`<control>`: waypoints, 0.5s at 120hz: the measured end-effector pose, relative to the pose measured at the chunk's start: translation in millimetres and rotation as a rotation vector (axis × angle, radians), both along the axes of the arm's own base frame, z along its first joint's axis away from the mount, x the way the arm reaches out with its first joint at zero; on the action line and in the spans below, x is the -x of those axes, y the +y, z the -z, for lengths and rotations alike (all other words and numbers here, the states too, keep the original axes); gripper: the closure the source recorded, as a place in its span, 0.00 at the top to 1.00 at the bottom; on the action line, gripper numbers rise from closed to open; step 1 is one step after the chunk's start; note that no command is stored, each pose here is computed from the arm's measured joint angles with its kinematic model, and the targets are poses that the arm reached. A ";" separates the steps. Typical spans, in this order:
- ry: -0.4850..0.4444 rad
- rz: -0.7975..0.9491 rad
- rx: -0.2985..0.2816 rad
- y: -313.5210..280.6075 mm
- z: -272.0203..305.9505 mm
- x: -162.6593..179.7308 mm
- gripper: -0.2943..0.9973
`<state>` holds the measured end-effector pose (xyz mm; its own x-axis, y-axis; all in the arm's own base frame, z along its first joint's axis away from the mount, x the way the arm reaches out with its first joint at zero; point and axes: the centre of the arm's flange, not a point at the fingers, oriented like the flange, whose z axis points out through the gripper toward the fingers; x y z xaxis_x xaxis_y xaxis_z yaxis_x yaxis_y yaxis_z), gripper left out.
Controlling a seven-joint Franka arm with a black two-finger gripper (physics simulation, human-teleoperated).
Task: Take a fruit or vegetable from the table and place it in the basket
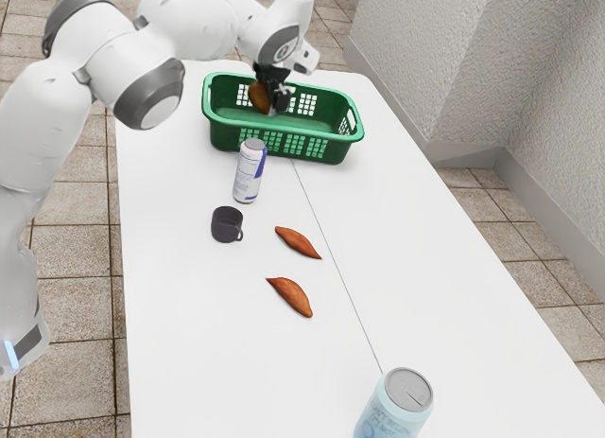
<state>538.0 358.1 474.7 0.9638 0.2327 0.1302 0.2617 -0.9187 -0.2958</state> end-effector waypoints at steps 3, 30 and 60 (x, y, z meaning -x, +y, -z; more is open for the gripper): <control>0.002 0.000 0.001 -0.3 0.6 -0.2 0.71; -0.017 0.033 -0.036 -10.0 -36.2 -18.5 0.75; -0.064 0.157 -0.250 -202.4 -353.1 -10.8 0.76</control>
<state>548.7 155.6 827.8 0.9734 0.0349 0.2262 0.1479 -0.8501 -0.5054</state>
